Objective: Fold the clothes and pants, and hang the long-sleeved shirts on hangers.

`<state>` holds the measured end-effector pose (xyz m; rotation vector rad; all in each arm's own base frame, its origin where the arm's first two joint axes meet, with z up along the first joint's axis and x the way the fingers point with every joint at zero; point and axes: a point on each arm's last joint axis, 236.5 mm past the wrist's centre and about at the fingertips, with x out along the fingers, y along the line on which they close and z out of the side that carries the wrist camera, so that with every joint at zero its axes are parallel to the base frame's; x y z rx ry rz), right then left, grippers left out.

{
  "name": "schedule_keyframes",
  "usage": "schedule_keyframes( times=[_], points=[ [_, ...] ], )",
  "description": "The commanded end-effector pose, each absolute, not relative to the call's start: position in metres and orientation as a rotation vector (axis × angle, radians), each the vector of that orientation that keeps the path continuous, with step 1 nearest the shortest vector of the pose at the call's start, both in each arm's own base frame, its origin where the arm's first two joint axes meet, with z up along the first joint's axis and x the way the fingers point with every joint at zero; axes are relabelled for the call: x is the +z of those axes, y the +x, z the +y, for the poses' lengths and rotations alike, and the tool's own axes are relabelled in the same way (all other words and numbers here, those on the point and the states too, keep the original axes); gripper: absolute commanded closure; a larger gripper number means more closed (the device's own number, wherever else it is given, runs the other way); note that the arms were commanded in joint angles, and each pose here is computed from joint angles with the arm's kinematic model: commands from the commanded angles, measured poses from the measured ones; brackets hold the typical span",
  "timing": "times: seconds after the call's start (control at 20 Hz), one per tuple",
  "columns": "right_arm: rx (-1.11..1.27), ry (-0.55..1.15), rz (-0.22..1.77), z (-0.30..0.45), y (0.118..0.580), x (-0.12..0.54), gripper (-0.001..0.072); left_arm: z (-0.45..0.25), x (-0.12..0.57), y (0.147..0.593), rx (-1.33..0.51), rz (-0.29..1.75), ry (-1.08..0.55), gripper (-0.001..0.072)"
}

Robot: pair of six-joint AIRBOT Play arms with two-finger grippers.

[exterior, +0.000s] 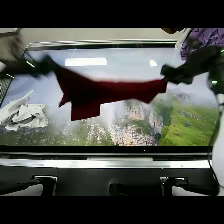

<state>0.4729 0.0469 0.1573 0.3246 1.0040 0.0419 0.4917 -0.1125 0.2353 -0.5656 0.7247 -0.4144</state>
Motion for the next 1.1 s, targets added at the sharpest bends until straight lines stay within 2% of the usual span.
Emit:
schedule_keyframes(
  times=[0.0, 0.1, 0.3, 0.4, 0.5, 0.65, 0.8, 0.95, 1.05],
  points=[
    [-0.008, 0.284, 0.784, 0.026, 0.440, 0.264, 0.0679, -0.060, 0.405, 0.430, -0.354, 0.408, -0.351, 0.0692],
    [0.002, 0.276, 0.721, 0.025, 0.399, 0.306, 0.0678, -0.050, 0.458, 0.378, -0.322, 0.277, -0.307, 0.0692],
    [0.011, 0.253, 0.772, 0.026, 0.297, 0.331, 0.0678, -0.030, 0.482, 0.285, -0.163, 0.175, -0.267, 0.0692],
    [0.020, 0.255, 0.798, 0.028, 0.256, 0.335, 0.0678, -0.015, 0.485, 0.253, -0.063, 0.145, -0.259, 0.0692],
    [0.028, 0.294, 0.797, 0.033, 0.237, 0.340, 0.0678, -0.011, 0.485, 0.243, -0.040, 0.141, -0.249, 0.0692],
    [0.053, 0.373, 0.843, 0.046, 0.248, 0.332, 0.0678, -0.017, 0.461, 0.271, -0.081, 0.243, -0.258, 0.0692],
    [0.059, 0.382, 0.993, 0.054, 0.290, 0.293, 0.0677, -0.031, 0.396, 0.336, -0.208, 0.487, -0.253, 0.0692],
    [0.060, 0.360, 1.200, 0.058, 0.351, 0.213, 0.0677, -0.041, 0.306, 0.415, -0.277, 0.730, -0.258, 0.0692],
    [0.060, 0.379, 1.309, 0.064, 0.395, 0.147, 0.0677, -0.058, 0.223, 0.464, -0.317, 0.922, -0.288, 0.0692]
  ],
)
